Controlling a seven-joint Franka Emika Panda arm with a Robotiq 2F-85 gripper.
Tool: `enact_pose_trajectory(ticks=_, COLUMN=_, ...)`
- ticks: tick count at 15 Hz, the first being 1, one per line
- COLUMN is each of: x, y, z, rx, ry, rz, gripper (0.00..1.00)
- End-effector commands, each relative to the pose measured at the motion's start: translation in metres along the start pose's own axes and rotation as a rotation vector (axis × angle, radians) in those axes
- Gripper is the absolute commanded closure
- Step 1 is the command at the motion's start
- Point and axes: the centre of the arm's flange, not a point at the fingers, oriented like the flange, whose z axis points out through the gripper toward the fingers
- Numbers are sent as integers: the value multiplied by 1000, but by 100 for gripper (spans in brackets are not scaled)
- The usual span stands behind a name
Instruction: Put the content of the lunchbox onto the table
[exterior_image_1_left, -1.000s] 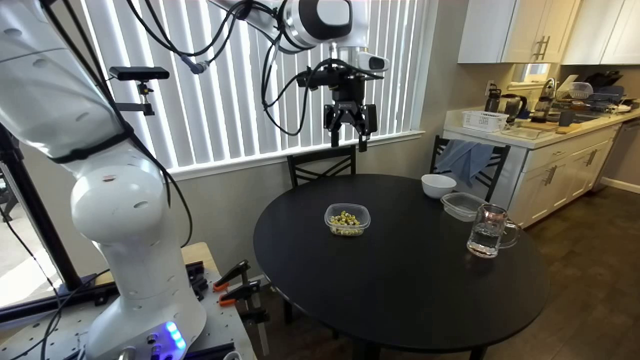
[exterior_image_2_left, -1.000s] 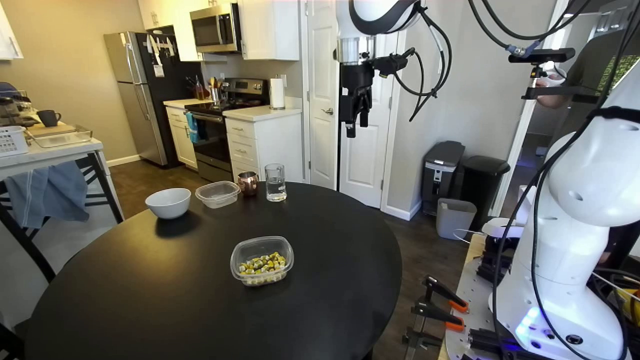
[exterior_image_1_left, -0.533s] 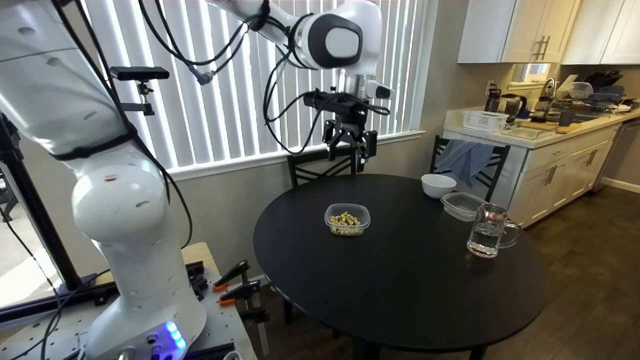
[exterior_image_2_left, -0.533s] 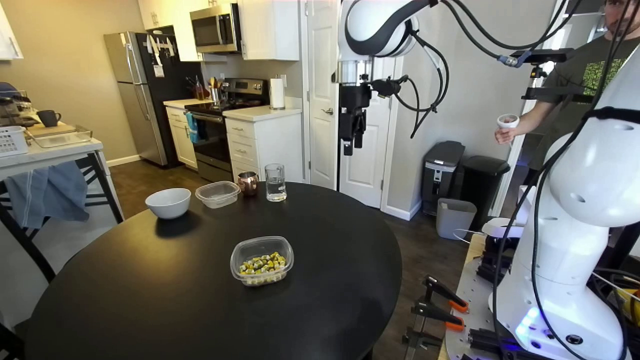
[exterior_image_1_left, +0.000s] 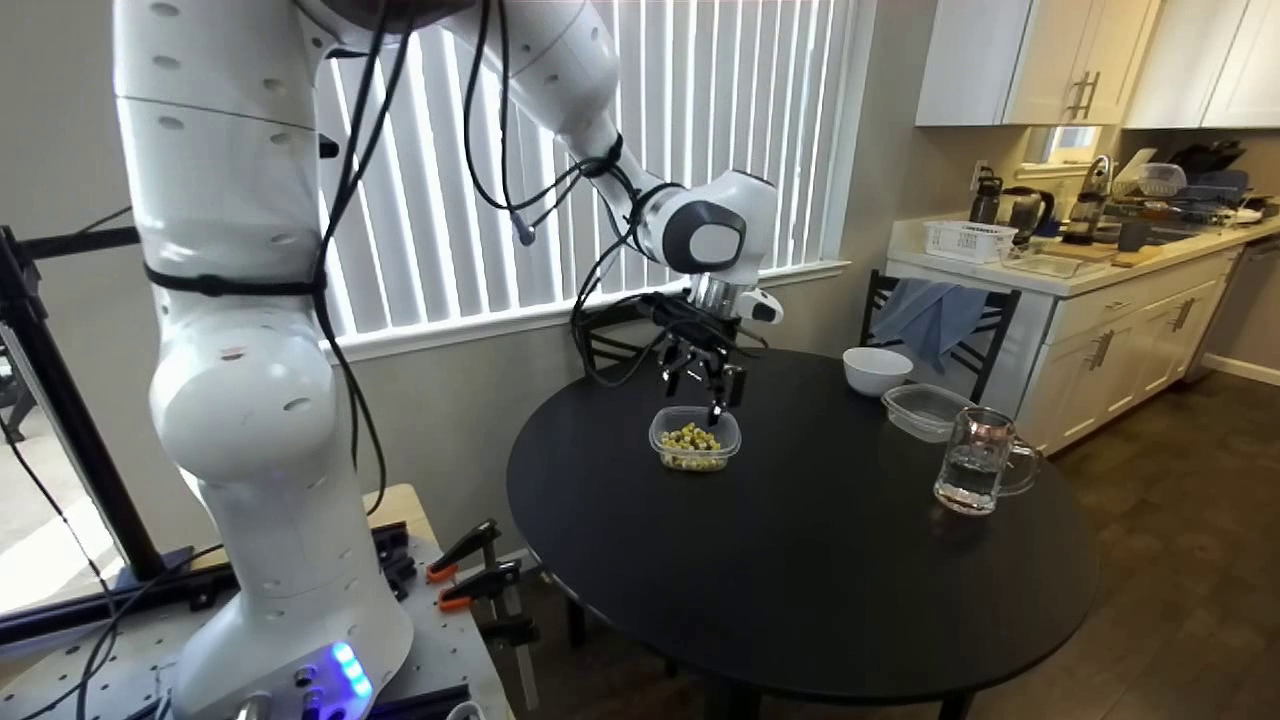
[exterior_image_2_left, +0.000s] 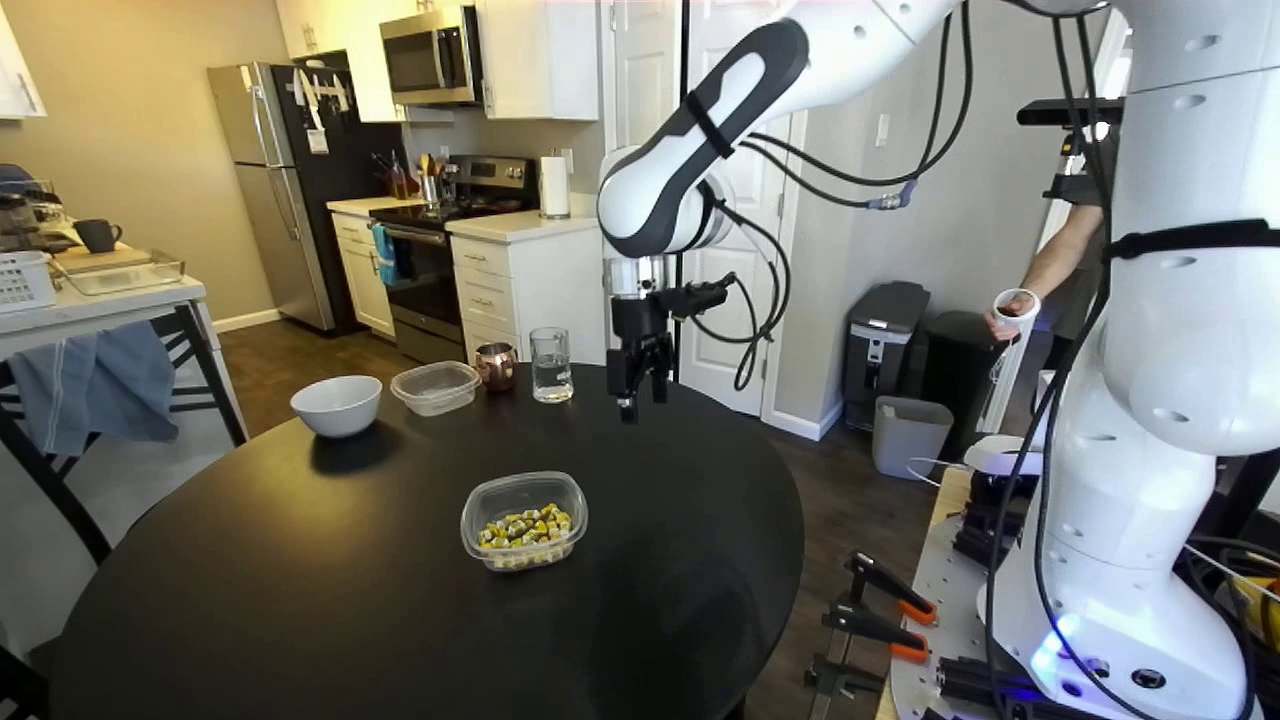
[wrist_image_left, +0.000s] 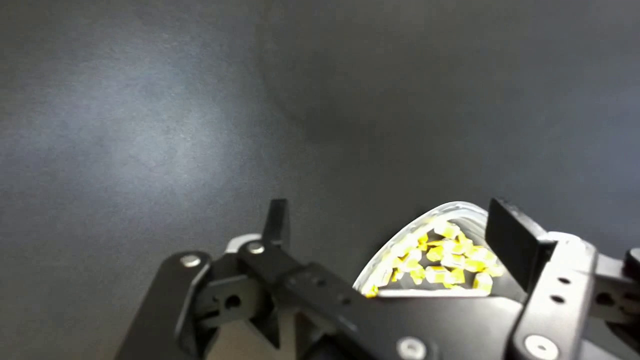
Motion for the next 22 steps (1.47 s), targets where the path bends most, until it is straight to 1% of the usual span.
enact_pose_trajectory(ticks=1, x=34, y=-3, z=48, rx=-55, ry=-19, rz=192, gripper=0)
enact_pose_trajectory(ticks=3, x=31, y=8, z=69, rx=-80, ry=-53, rz=297, gripper=0)
enact_pose_trajectory(ticks=5, x=23, y=28, z=83, rx=-94, ry=-77, rz=396, gripper=0)
enact_pose_trajectory(ticks=8, x=11, y=54, z=90, rx=-95, ry=-88, rz=495, gripper=0)
enact_pose_trajectory(ticks=11, x=6, y=69, z=81, rx=-85, ry=-18, rz=581, gripper=0)
enact_pose_trajectory(ticks=13, x=10, y=69, z=82, rx=-93, ry=18, rz=619, gripper=0)
enact_pose_trajectory(ticks=15, x=24, y=65, z=83, rx=-94, ry=25, rz=625, gripper=0)
enact_pose_trajectory(ticks=17, x=39, y=50, z=76, rx=-77, ry=14, rz=544, gripper=0)
enact_pose_trajectory(ticks=19, x=58, y=24, z=67, rx=-74, ry=44, rz=489, gripper=0)
enact_pose_trajectory(ticks=22, x=75, y=-4, z=62, rx=-82, ry=73, rz=434, gripper=0)
